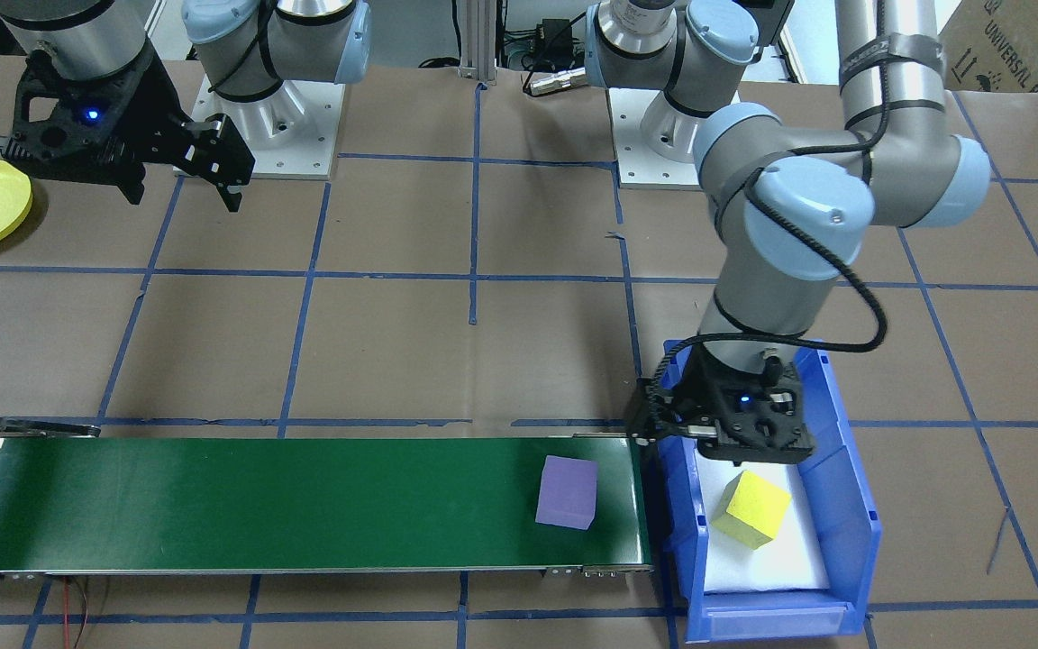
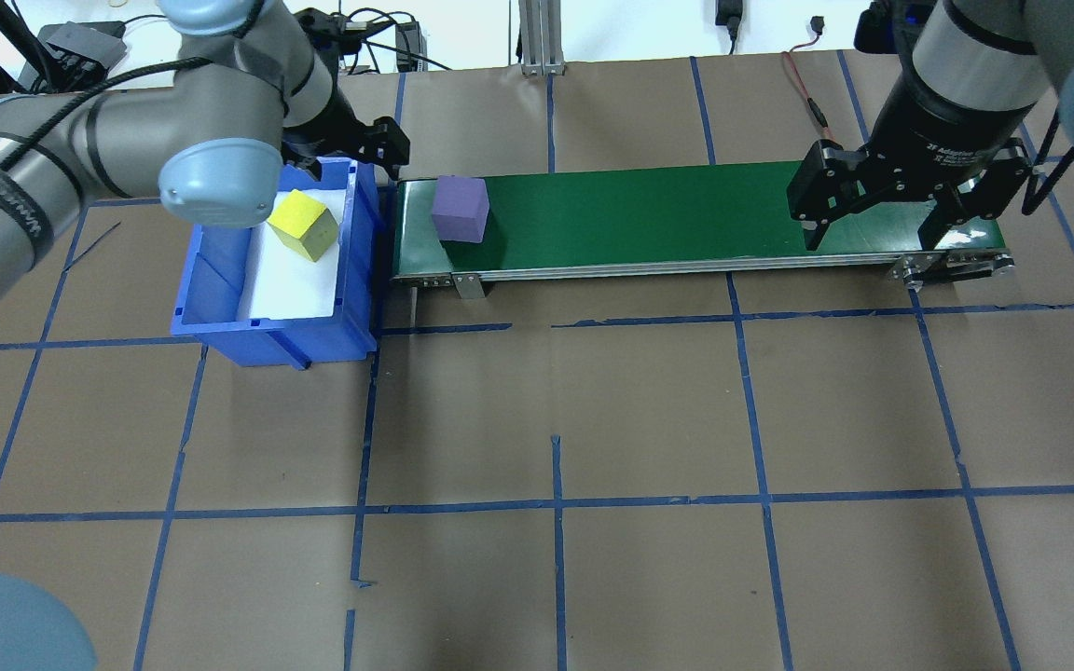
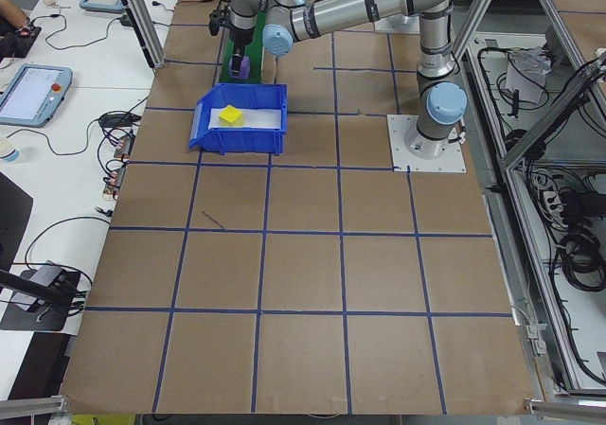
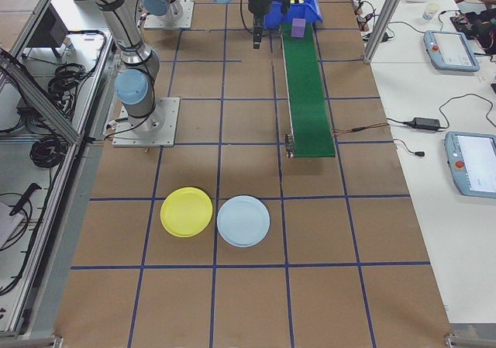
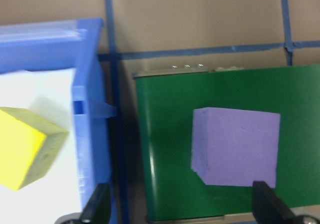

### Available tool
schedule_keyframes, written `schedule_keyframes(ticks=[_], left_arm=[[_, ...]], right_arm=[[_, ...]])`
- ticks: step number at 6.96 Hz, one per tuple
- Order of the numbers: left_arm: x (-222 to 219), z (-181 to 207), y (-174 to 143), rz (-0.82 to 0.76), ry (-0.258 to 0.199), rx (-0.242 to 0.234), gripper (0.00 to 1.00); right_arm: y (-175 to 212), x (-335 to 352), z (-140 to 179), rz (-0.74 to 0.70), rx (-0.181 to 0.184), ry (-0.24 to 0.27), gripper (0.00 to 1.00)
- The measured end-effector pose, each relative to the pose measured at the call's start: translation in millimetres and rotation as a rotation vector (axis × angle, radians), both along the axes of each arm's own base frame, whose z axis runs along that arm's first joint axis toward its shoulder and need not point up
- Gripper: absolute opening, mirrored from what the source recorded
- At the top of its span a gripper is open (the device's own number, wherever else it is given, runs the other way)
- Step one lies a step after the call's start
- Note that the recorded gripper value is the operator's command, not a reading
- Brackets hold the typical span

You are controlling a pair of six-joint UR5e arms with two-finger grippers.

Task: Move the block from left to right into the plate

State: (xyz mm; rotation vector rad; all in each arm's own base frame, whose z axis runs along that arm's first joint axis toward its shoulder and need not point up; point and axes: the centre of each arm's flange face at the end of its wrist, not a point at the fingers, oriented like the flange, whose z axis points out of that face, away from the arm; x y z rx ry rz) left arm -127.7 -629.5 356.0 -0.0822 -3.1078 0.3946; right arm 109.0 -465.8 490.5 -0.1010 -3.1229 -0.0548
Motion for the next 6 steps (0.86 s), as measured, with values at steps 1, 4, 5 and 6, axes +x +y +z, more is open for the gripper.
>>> schedule_keyframes(ticks=[1, 4, 5, 6], left_arm=[[45.8, 3.8, -6.3, 0.014, -0.019, -0.006, 1.00], [115.1, -29.4, -23.0, 0.112, -0.017, 0.032, 1.00], [118.0, -50.6, -28.1, 0.174, 0.003, 0.050, 1.00], [118.0, -69.3, -29.3, 0.282, 0.034, 0.075, 1.00]], right_arm=[[0.0, 0.0, -0.4, 0.000, 0.001, 0.000, 1.00], [-5.4, -10.8, -1.1, -0.010, 0.000, 0.001, 1.00], [-15.7, -27.0, -2.0, -0.023, -0.008, -0.004, 1.00], [-27.7, -49.6, -5.5, -0.039, -0.017, -0.024, 1.00]])
